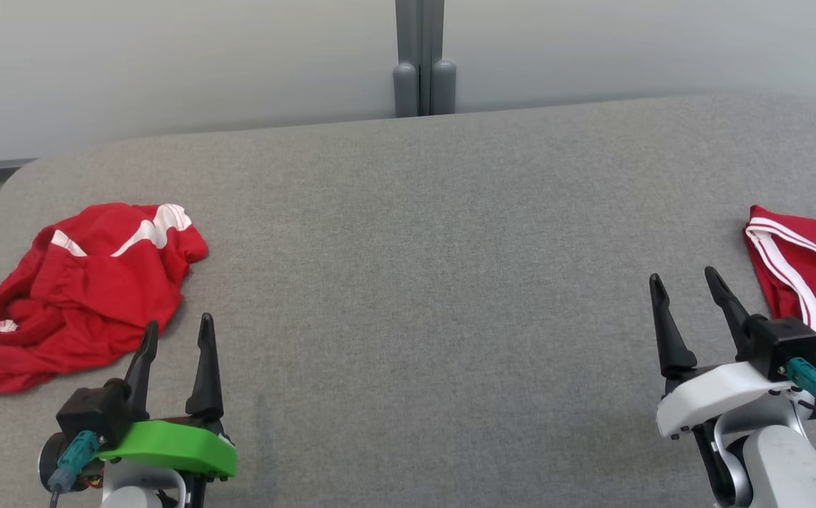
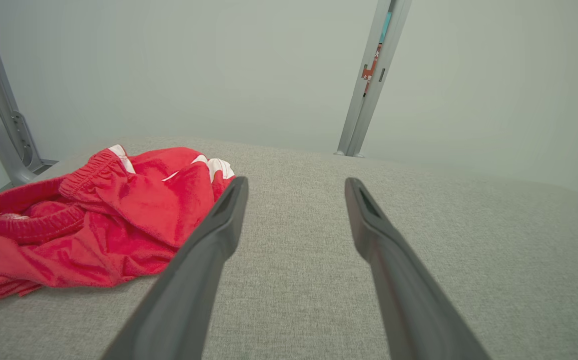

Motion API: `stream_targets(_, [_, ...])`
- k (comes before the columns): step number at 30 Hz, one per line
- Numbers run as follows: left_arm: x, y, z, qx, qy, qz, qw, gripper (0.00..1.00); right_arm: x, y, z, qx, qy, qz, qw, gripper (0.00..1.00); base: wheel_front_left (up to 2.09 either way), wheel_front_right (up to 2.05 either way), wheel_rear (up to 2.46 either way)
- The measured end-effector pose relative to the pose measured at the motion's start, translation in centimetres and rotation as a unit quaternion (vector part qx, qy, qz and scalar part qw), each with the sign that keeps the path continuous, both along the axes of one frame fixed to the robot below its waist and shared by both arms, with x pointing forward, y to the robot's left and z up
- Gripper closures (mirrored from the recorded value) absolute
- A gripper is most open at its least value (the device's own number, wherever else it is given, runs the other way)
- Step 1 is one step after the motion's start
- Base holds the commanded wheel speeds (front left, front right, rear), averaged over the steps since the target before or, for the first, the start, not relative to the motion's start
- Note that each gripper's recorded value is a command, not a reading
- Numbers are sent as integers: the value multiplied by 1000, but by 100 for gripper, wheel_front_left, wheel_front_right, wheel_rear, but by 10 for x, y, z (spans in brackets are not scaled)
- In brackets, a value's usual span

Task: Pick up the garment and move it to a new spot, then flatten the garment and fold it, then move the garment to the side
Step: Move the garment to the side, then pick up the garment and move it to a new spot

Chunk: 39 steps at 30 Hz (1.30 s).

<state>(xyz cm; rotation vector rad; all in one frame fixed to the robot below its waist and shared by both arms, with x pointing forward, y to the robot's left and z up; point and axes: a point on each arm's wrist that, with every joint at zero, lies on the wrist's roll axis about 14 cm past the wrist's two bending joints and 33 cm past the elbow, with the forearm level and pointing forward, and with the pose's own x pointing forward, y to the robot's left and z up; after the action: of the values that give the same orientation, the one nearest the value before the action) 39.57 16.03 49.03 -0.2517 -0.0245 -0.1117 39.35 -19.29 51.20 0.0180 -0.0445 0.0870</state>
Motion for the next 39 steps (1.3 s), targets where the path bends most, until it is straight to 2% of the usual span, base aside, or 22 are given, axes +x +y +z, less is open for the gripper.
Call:
stream_targets(6, [-12, 6, 4, -4, -4, 10, 1000, 0, -12, 7, 3, 10, 1, 4, 1000, 0, 0, 0, 0])
stream_targets(24, [-19, 12, 6, -6, -7, 20, 1000, 0, -13, 24, 1, 9, 8, 25, 1000, 0, 0, 0, 0])
stream_targets(39, [-47, 58, 8, -5, -10, 88, 996, 0, 2, 84, -3, 16, 16, 103, 994, 0, 0, 0, 0])
